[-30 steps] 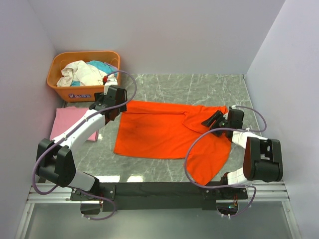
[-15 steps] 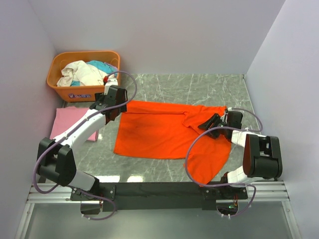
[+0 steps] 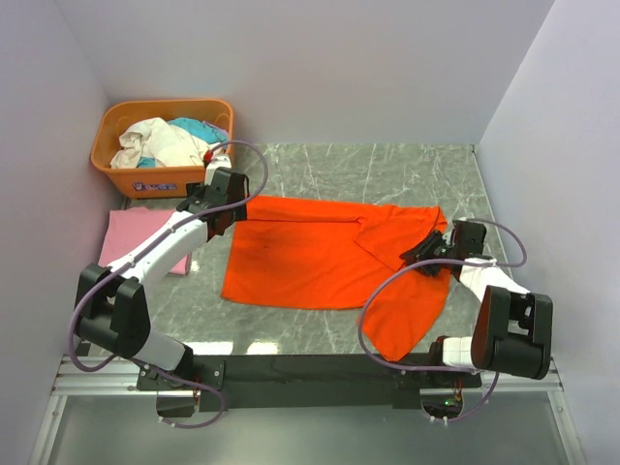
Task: Fold and stack the t-shirts
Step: Fold the T-shirt at the center of the board.
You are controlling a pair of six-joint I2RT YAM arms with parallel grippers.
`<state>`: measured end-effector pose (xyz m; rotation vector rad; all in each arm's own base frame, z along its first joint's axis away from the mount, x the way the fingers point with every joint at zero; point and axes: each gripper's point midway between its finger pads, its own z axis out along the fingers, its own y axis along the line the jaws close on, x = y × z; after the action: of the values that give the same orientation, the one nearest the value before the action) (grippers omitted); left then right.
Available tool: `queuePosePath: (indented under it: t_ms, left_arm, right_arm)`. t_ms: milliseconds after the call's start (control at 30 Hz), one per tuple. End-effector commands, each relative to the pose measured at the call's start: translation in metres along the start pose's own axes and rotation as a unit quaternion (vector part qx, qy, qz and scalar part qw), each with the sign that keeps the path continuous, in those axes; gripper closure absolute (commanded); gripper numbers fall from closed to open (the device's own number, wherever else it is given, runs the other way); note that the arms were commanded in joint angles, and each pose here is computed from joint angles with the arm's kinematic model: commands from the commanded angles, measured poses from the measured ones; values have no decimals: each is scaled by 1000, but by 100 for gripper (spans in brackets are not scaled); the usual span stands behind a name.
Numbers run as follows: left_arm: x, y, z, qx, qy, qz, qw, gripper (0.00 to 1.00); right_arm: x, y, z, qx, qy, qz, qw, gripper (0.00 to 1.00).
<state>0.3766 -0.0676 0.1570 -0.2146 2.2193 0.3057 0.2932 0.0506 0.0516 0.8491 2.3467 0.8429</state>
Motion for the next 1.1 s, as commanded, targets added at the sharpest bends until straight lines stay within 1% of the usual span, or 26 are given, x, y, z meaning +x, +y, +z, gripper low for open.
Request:
queuePosePath:
  t_ms: [0,67,133,167,233,300,367,400,467,500,533,567,600,667,700,733,767,800,833,867,900,933,967,1033,1067]
  left_arm:
    - [-10,-1,-3,7,-8,-1,1000,11]
    - [-10,-2,-3,7,-8,-2,1000,11]
    - [-11,-2,-4,10,-7,-4,1000,11]
    - [-12,-2,-6,11,-10,-8,1000,11]
    - [-15,-2,-9,16,-14,-15,1000,11]
    - [-19,-6,-15,33,-19,-29,999,10]
    - [-21,-16,-21,63,-18,-50,997,10]
    - [-24,-20,-23,76,-19,-58,995,10]
    - [-23,-32,-24,99,-7,-74,992,10]
    - [-29,-40,-27,116,-5,-83,990,10]
    - [-30,-43,-25,119,-1,-88,989,10]
    - [-28,-48,-20,118,7,-94,989,10]
    - [-34,-52,-19,120,2,-101,988,10]
    - [-33,-59,-7,115,12,-108,987,11]
    - [-41,-64,-6,119,7,-114,986,11]
    - [-43,-69,-2,120,9,-115,986,12]
    - [-35,-76,9,116,22,-112,987,13]
    - [-43,-82,13,119,18,-115,986,13]
    - [-43,-85,19,114,21,-114,987,14]
    - [-32,-91,33,105,37,-105,988,14]
    - [-40,-96,37,106,33,-108,988,14]
    - [-39,-99,43,102,37,-105,989,15]
    - [-38,-105,54,94,40,-101,990,15]
    - [-37,-110,65,88,43,-96,991,16]
    - [-35,-114,75,81,45,-89,992,16]
  right_arm:
    - [-1,-13,-12,48,-7,11,999,63]
    - [-3,-15,-15,60,-17,13,998,62]
    - [-14,-12,-23,69,-46,2,997,62]
    - [-25,-12,-30,83,-75,-7,994,63]
    - [-37,-13,-38,105,-100,-21,989,63]
    - [-53,-12,-47,125,-129,-32,983,62]
    - [-64,-12,-48,141,-141,-33,979,62]
    - [-77,-2,-51,135,-153,-39,978,61]
    - [-91,3,-47,139,-159,-41,977,60]
    - [-109,15,-52,135,-178,-51,973,61]
    - [-118,19,-51,139,-183,-55,972,60]
    - [-124,17,-45,147,-178,-54,971,61]
    - [-140,30,-48,139,-191,-65,970,60]
    - [-151,27,-38,148,-184,-62,970,61]
    - [-161,34,-38,145,-191,-63,969,61]
    - [-168,31,-37,153,-195,-59,967,61]
    - [-173,22,-30,164,-190,-52,967,61]
    - [-181,23,-29,163,-195,-52,966,61]
    - [-184,22,-25,163,-189,-49,967,60]
    - [-185,11,-13,170,-172,-42,969,60]
    - [-193,13,-12,167,-172,-41,970,61]
    - [-196,11,-7,165,-167,-37,971,60]
    - [-194,6,4,160,-149,-33,975,60]
    - [-203,11,12,147,-147,-34,978,61]
    - [-203,5,20,150,-138,-27,979,61]
